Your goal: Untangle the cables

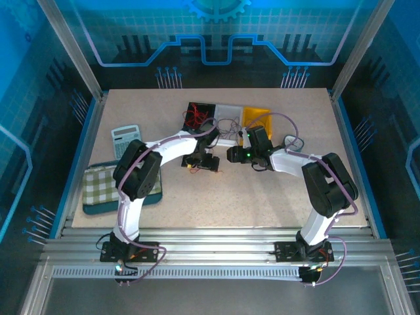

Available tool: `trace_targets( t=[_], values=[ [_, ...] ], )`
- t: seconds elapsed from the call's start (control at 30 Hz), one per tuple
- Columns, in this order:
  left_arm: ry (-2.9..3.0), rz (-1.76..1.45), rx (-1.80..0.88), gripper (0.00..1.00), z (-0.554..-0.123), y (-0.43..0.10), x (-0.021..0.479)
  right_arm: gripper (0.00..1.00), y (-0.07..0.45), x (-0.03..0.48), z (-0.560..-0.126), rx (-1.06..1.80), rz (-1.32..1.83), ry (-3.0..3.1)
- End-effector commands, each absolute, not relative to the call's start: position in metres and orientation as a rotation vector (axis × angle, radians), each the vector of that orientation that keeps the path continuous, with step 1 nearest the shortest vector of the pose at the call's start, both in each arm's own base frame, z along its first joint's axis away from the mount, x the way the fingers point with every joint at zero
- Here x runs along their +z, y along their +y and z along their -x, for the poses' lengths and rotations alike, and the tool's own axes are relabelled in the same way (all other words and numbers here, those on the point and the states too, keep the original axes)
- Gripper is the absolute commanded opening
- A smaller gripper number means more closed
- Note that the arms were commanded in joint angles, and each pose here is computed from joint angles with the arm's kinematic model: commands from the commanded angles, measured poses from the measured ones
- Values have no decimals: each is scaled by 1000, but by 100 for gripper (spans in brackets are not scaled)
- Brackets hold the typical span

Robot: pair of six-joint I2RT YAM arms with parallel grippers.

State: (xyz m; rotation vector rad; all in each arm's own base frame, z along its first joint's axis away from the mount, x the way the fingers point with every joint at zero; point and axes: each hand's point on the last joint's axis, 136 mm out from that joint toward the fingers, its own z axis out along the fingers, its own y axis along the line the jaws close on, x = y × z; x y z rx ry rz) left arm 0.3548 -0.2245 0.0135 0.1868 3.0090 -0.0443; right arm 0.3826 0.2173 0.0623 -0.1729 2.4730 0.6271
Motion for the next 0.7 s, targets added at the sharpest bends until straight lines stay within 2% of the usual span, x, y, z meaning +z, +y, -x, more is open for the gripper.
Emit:
trace_targets(
  t=[0.0,0.1,0.2,0.5,0.67],
  values=[
    [3070,-329,53,96,-335,-238,-7,58,213,70,-385,606,171,2449],
    [3071,-328,169,96,-332,-231,-12,58,215,70,-386,617,174,2450],
    [3056,-241,262,90,-331,-215,-12,58,216,70,-385,623,180,2449],
    [3073,-74,-119,88,-327,-214,-3,58,217,69,-381,633,203,2459],
    [3105,-52,-103,86,-324,-211,-7,58,218,68,-380,639,205,2462]
  ],
)
